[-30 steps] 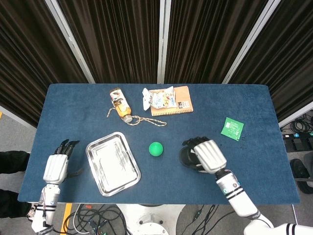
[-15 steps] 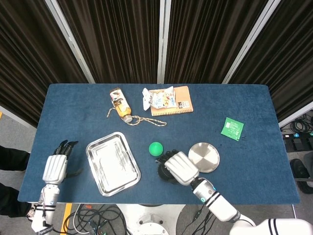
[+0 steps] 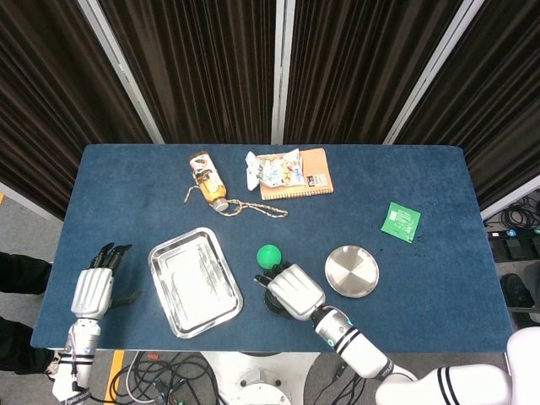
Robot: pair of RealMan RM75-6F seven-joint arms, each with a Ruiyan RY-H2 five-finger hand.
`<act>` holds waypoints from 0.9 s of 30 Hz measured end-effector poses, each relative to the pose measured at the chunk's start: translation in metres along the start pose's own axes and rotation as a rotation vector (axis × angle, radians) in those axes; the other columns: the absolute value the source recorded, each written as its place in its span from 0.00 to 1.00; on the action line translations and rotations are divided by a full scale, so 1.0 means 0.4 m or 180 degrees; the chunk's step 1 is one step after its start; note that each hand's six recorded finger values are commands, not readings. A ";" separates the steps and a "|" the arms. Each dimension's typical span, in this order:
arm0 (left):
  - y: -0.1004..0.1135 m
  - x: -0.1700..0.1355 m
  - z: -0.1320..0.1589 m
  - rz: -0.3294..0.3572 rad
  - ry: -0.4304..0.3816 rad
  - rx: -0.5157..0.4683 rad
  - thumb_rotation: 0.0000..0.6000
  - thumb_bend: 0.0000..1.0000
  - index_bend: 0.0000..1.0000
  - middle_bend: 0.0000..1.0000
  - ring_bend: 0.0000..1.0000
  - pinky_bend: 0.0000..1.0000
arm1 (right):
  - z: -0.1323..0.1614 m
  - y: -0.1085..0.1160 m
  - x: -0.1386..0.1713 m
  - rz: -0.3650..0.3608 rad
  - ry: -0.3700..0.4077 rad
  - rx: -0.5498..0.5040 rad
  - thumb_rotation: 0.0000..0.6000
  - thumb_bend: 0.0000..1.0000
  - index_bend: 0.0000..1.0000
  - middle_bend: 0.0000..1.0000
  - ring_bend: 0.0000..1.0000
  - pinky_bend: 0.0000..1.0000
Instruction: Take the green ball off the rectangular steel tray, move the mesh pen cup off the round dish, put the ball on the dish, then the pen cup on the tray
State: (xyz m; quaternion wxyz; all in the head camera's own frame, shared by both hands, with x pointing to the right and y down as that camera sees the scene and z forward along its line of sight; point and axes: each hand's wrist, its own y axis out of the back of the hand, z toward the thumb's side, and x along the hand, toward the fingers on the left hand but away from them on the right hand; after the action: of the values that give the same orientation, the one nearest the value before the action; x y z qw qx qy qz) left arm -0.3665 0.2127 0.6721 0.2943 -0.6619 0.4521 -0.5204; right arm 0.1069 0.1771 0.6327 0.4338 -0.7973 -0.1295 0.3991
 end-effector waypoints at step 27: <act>0.017 -0.003 -0.001 0.0034 -0.0002 -0.0043 1.00 0.08 0.15 0.16 0.08 0.23 | -0.129 0.195 0.083 -0.0574 -0.0313 -0.0092 1.00 0.07 0.00 0.10 0.00 0.07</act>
State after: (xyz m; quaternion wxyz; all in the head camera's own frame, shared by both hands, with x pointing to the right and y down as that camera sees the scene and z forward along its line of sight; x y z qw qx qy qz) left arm -0.3690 0.2110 0.6658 0.2929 -0.6616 0.4591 -0.5155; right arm 0.1562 0.1191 0.5691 0.4496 -0.7680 -0.2277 0.3952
